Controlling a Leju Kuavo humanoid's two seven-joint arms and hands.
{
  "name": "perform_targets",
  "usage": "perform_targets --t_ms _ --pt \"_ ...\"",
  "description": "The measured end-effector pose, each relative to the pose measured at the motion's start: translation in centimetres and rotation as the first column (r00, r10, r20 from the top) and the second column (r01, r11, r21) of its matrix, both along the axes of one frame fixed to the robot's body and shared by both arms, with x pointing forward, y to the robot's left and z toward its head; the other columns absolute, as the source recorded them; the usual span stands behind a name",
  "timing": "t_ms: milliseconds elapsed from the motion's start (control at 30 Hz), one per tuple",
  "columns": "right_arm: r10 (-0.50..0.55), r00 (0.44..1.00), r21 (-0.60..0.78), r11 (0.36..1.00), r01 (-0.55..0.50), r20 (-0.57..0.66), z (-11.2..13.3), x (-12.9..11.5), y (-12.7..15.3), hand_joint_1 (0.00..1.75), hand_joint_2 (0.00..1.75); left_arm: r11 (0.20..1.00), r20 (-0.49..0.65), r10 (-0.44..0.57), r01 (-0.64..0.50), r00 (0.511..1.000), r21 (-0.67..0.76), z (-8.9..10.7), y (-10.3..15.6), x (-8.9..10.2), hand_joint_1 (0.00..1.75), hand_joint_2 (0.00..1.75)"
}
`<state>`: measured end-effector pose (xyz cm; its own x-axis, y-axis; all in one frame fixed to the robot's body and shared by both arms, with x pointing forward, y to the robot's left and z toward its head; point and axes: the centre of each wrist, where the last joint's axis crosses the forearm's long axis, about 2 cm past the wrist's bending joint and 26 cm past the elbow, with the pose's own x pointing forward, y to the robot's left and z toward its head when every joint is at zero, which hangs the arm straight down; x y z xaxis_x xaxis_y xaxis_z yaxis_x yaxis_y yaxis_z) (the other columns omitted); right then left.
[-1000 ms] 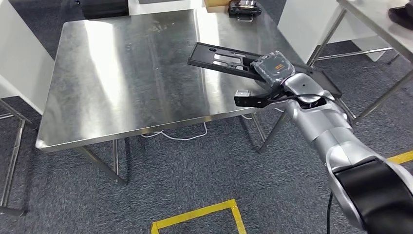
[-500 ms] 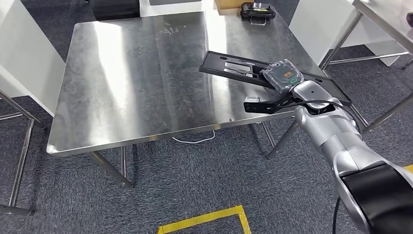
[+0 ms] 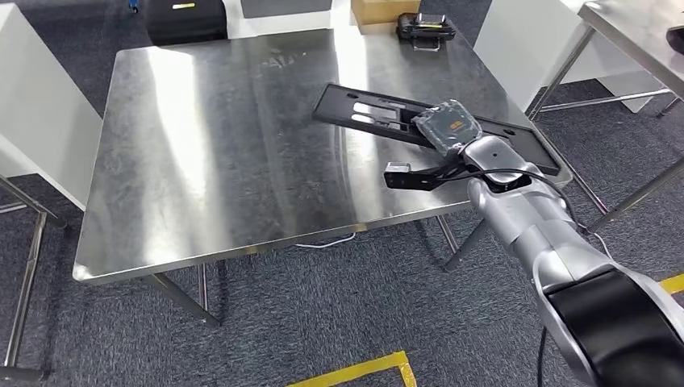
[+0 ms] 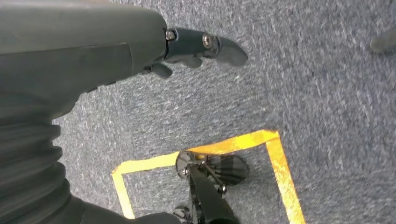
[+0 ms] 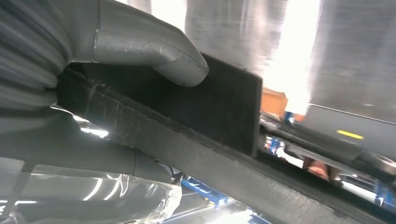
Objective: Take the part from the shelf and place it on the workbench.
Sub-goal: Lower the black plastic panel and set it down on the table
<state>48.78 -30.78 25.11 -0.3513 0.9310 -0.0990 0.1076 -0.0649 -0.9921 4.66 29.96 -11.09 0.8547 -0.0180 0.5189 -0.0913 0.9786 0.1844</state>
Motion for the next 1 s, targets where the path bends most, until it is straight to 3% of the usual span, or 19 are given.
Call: perform_targets --t_ms 133,300,667,867,1000 --pt "0.001 1.000 -0.005 1.000 -0.001 0.002 -0.2 -0.1 0.3 1.75 1.75 1.000 0.013 0.021 -0.021 1.000 -0.001 0.0 0.2 0.1 0.00 1.75" --pt "-0.005 0.999 -0.016 1.000 0.005 -0.042 -2.4 -0.9 0.4 1.75 1.75 0.999 0.010 0.033 -0.033 0.999 -0.004 0.0 0.2 -0.4 0.00 1.75" --pt "-0.043 0.998 -0.046 0.998 0.041 -0.043 -2.1 -0.9 -1.5 1.75 1.75 0.999 0.017 0.042 -0.041 0.999 -0.005 0.0 -0.3 -0.3 0.00 1.75" --pt "-0.029 0.999 -0.048 0.998 0.028 -0.016 0.6 0.0 -2.5 1.75 1.75 0.998 0.035 0.059 -0.059 0.998 -0.002 0.0 -0.1 -0.4 0.00 1.75" --pt "-0.035 0.999 -0.052 0.998 0.036 0.016 1.8 0.3 -3.6 1.75 1.75 0.997 0.109 0.081 -0.081 0.991 0.000 0.0 -0.2 0.0 0.00 1.75"
